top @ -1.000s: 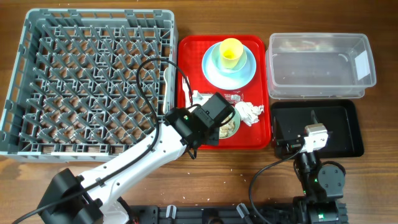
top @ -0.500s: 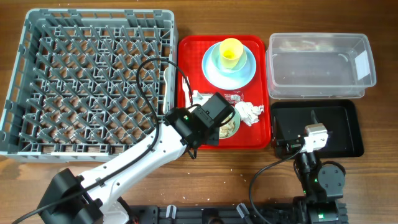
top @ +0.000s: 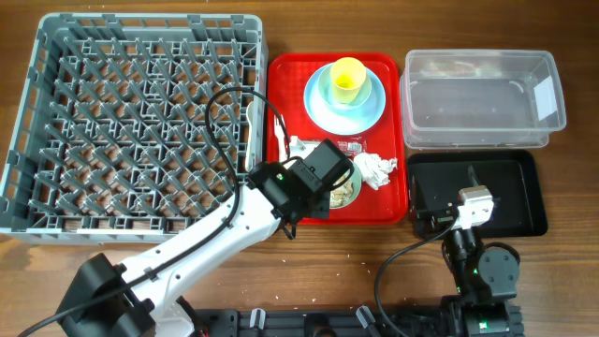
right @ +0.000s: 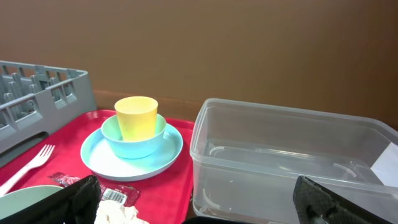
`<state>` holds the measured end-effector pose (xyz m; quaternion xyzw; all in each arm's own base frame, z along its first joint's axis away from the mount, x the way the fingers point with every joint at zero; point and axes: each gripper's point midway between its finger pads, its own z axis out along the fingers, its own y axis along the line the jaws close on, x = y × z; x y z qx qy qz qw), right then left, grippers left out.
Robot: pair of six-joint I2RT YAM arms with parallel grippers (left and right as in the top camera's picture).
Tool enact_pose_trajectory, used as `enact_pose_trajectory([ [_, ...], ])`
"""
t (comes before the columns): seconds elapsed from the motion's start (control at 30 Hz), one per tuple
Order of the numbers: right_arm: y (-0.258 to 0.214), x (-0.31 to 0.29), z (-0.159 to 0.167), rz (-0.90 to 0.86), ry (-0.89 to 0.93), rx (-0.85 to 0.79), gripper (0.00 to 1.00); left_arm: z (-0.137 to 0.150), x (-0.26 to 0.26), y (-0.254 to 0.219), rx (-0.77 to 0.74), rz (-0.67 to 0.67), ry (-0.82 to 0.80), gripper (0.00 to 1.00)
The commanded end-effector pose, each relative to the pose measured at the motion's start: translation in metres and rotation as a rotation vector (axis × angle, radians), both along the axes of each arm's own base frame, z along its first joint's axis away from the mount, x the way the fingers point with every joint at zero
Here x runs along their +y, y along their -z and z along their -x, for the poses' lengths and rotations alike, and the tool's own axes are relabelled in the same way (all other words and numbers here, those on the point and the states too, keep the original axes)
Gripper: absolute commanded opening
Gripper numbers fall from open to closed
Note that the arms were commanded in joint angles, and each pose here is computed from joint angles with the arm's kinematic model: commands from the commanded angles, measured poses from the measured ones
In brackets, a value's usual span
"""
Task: Sort waste into correct bins and load items into the dishwasher rack
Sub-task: 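Move the left gripper back to the tray and grasp the white fork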
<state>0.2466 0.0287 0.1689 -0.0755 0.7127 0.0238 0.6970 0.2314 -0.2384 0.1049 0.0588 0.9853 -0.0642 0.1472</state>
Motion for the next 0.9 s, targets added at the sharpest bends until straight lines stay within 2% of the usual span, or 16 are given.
enact_pose_trajectory([
  [0.0,-0.001,-0.001,0.0,0.004,0.008,-0.005,1.0,-0.011,0.011,0.004,0.01,0.007,-0.062,0.48],
  [0.03,-0.001,-0.001,0.0,0.005,0.008,-0.005,1.0,-0.021,0.015,0.003,-0.005,0.018,-0.079,0.57],
  [0.07,-0.001,-0.001,0.0,0.004,0.008,-0.005,1.0,-0.026,0.015,0.001,-0.016,0.029,-0.09,0.52],
  [0.13,-0.001,-0.001,0.0,0.004,0.008,-0.005,1.0,-0.034,0.012,-0.002,-0.04,0.055,-0.101,0.37],
  [0.2,-0.001,-0.001,0.0,0.004,0.008,-0.005,1.0,-0.034,0.008,-0.002,-0.04,0.078,-0.139,0.37],
  [0.33,-0.001,-0.001,0.0,0.004,0.008,-0.005,1.0,-0.062,0.029,0.006,-0.18,-0.046,-0.285,0.39],
  [0.43,-0.001,-0.001,0.0,0.004,0.008,-0.005,1.0,-0.083,0.03,0.025,-0.249,-0.11,-0.315,0.25],
  [0.47,-0.001,-0.001,0.0,0.005,0.008,-0.005,1.0,-0.09,0.031,0.031,-0.277,-0.135,-0.326,0.23],
  [0.53,-0.001,-0.001,0.0,0.004,0.008,-0.005,1.0,-0.102,0.033,0.047,-0.292,-0.155,-0.349,0.24],
  [0.63,-0.001,-0.001,0.0,0.004,0.008,-0.005,1.0,-0.113,0.048,0.068,-0.268,-0.181,-0.408,0.31],
  [0.87,-0.001,-0.001,0.0,0.004,0.008,-0.005,1.0,-0.125,0.054,0.092,-0.246,-0.183,-0.435,0.31],
])
